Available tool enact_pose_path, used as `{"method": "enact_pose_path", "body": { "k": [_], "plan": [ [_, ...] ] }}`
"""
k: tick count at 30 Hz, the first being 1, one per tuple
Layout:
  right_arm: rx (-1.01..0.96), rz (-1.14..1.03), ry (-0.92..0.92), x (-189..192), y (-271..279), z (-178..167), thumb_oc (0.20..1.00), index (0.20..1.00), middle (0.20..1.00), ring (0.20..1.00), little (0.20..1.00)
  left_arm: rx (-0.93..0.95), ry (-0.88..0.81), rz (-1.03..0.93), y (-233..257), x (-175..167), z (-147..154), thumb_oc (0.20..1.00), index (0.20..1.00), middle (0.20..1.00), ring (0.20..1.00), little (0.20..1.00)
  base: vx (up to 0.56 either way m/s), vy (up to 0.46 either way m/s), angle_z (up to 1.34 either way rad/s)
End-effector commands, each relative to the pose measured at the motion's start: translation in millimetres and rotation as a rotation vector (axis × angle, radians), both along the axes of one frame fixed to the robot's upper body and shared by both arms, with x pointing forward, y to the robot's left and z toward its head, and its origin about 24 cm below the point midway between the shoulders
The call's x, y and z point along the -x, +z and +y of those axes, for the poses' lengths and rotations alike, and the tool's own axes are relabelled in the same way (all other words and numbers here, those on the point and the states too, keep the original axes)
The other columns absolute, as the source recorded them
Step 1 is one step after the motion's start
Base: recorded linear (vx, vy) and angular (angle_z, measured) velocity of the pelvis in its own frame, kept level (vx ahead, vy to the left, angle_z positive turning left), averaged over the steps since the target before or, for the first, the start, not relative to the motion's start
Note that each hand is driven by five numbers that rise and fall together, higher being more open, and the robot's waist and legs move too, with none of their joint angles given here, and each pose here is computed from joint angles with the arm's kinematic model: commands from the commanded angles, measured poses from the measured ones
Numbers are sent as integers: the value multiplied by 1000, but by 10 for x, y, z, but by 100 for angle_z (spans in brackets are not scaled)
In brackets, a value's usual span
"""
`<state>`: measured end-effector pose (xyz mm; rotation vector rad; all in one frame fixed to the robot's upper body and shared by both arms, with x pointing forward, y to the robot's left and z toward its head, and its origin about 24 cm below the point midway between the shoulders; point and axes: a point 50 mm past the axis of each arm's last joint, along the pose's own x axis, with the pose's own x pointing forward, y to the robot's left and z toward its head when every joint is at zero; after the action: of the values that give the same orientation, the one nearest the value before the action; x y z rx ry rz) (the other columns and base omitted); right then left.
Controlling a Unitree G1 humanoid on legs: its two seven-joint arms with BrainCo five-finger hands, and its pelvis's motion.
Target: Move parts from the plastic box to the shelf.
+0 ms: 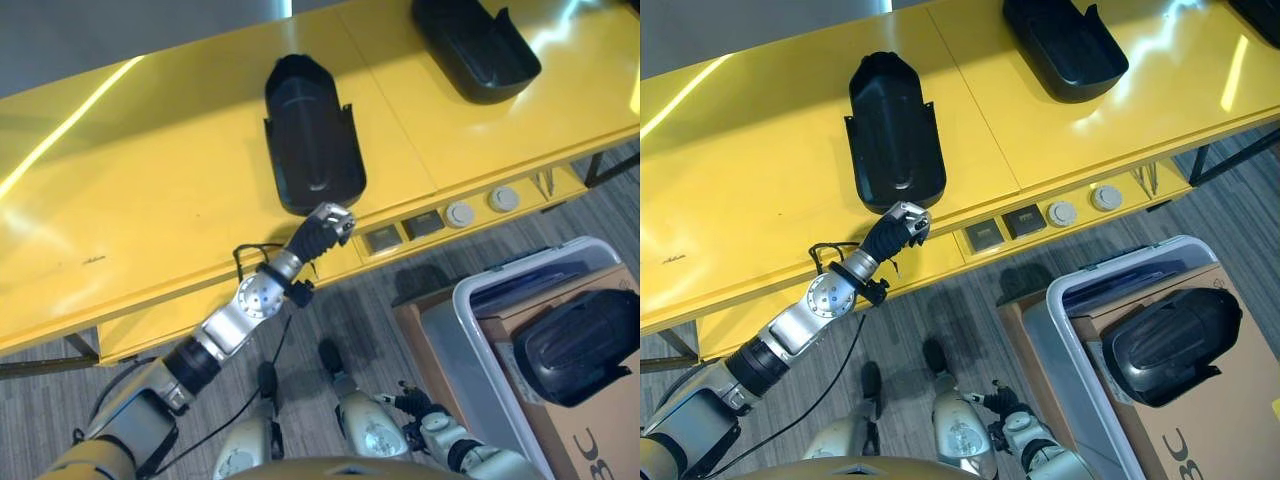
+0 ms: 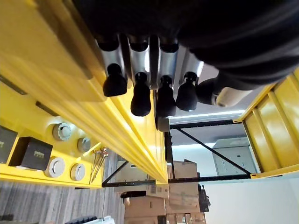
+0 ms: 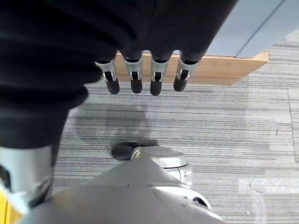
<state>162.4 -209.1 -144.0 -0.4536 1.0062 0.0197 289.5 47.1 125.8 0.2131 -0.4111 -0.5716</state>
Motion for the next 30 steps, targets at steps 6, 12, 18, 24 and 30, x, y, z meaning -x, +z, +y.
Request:
{"method": "enact_pose_path", "body": {
  "k": [6,12,18,24,30],
  "plan": [
    [3,41,25,158,-79,102,1000,1000,1000,1000,1000,151,123,-237,566,-158,75,200,200,200,200,200,0,0,0],
    [7,40,40,139,-74,107,1000,1000,1000,1000,1000,134,204,-263,648,-305,66,200,200,200,200,200,0,0,0],
    [13,27,50,105,-62,119,1000,1000,1000,1000,1000,139,236,-261,710,-407,-14,200,200,200,200,200,0,0,0],
    [-2,30,12,143,-74,108,1000,1000,1000,1000,1000,115,203,-304,722,-308,17,200,200,200,200,200,3,11,-2],
    [-14,64,-42,275,-111,41,1000,1000,1000,1000,1000,89,116,-342,604,41,261,200,200,200,200,200,27,42,-4]
  ]
}}
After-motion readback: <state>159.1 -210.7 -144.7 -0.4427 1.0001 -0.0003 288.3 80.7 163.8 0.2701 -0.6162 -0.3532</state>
